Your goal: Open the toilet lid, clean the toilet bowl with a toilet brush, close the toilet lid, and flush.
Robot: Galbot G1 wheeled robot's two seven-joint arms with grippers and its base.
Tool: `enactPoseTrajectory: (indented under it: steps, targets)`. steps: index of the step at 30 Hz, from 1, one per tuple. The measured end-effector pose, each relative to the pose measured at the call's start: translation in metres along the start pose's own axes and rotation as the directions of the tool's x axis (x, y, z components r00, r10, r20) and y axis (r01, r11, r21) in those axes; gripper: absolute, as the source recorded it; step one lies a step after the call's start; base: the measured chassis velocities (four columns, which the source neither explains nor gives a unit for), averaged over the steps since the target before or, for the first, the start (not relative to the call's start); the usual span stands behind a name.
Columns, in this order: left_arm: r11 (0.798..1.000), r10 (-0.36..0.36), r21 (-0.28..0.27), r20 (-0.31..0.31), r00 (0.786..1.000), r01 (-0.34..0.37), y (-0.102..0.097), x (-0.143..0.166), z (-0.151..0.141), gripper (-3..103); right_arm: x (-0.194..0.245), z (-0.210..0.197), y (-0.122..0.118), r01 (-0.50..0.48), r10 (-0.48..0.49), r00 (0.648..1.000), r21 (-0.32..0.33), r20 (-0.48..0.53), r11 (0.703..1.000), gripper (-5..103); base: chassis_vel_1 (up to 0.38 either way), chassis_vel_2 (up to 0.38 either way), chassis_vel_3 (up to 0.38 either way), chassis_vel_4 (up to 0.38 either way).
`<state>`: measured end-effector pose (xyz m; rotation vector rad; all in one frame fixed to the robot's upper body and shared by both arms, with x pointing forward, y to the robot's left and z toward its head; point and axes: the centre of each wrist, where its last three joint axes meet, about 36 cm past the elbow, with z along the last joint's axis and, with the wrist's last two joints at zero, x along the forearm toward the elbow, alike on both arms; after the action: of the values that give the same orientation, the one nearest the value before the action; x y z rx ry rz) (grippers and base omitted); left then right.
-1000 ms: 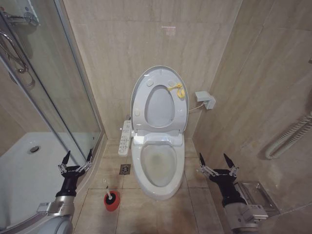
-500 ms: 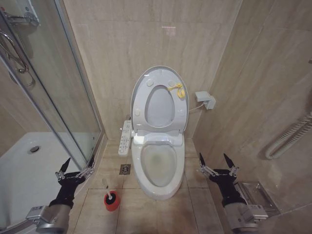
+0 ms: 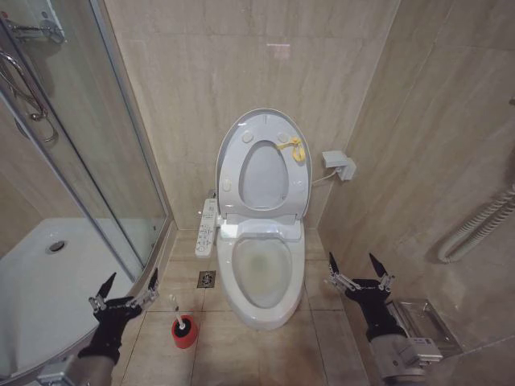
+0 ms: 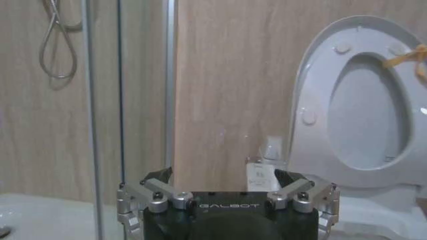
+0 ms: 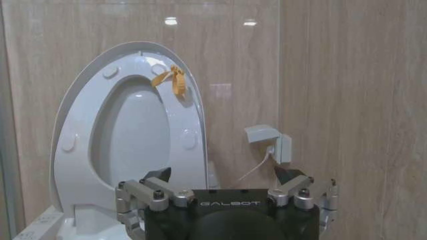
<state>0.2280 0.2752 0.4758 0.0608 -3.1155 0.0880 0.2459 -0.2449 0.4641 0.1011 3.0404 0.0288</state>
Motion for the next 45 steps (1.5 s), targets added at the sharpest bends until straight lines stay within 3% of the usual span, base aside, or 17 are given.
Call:
enactPoseTrajectory:
  steps: [9,15,22,28,45]
  targets:
    - [1.000,0.023,-0.004,-0.040,0.999,-0.023,-0.015,0.021,-0.002,100,0.000,0.000,0.000,0.000,0.000,1.000,0.000,0.000,1.000,100,0.000,0.000,0.000,0.000]
    - [0.996,0.063,-0.068,-0.014,0.998,-0.064,-0.019,0.032,-0.008,100,0.000,0.000,0.000,0.000,0.000,1.000,0.000,0.000,1.000,100,0.000,0.000,0.000,0.000]
    - [0.994,0.080,-0.075,0.007,0.997,-0.079,-0.024,0.040,-0.015,100,0.000,0.000,0.000,0.000,0.000,1.000,0.000,0.000,1.000,100,0.000,0.000,0.000,0.000]
    - [0.989,0.082,-0.123,0.031,0.996,-0.078,-0.020,0.042,-0.017,100,0.000,0.000,0.000,0.000,0.000,1.000,0.000,0.000,1.000,100,0.000,0.000,0.000,0.000]
    - [0.989,0.075,-0.131,0.037,0.997,-0.070,-0.022,0.044,-0.015,100,0.000,0.000,0.000,0.000,0.000,1.000,0.000,0.000,1.000,100,0.000,0.000,0.000,0.000]
